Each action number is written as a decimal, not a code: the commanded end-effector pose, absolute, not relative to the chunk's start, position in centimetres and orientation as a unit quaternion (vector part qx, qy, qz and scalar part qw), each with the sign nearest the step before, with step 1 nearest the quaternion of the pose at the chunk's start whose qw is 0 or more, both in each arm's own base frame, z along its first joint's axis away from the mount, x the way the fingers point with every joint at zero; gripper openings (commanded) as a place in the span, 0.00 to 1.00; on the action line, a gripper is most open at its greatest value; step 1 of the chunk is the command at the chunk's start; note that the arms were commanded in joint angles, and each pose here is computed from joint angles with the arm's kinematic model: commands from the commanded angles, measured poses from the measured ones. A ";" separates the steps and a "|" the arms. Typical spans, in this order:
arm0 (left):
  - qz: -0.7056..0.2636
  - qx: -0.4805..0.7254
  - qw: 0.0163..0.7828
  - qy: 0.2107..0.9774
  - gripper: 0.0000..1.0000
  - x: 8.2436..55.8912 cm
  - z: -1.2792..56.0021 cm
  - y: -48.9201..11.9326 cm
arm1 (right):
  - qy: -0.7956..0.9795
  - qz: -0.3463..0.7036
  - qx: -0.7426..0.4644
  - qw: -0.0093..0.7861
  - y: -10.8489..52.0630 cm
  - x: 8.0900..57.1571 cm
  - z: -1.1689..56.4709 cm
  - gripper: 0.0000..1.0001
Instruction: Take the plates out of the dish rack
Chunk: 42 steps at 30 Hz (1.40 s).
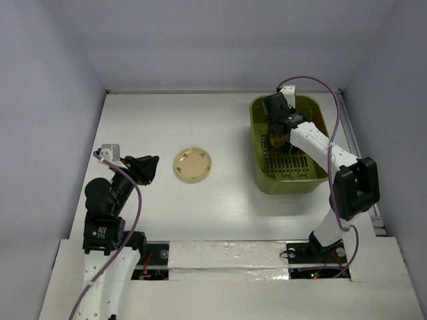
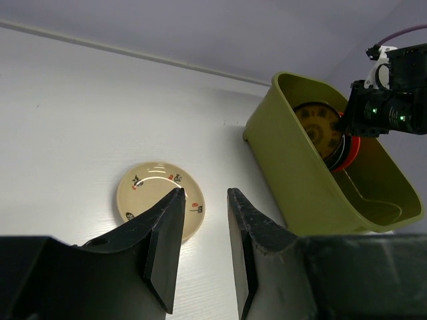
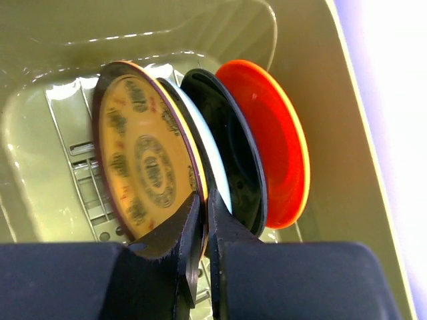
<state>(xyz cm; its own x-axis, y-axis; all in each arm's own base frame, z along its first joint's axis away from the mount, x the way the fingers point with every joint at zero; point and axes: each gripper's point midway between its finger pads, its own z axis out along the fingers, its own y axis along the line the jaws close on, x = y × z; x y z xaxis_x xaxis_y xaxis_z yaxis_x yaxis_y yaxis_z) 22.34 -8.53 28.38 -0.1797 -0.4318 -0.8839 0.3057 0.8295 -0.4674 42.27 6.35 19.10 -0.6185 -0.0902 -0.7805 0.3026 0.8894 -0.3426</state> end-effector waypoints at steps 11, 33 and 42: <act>-0.292 -0.038 0.657 0.694 0.29 22.3 29.7 -8.6 | 0.809 -0.165 0.102 0.555 5.6 38.7 33.8 0.00; -0.283 -0.048 0.657 0.697 0.31 22.6 29.4 -8.2 | 0.833 0.315 -0.072 0.448 39.7 34.9 22.8 0.00; -0.285 -0.047 0.655 0.698 0.32 22.7 29.4 -8.2 | 0.869 0.265 -0.052 0.415 40.7 36.8 15.7 0.00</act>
<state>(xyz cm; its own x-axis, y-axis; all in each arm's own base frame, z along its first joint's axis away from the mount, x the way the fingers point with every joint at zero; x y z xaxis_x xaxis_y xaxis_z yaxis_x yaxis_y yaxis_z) 22.49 -8.24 28.37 -0.1722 -0.4350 -0.8838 0.2903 0.8350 -0.4675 34.82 39.01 12.53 -0.7034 0.0178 -0.7105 -0.3211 0.8839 0.3400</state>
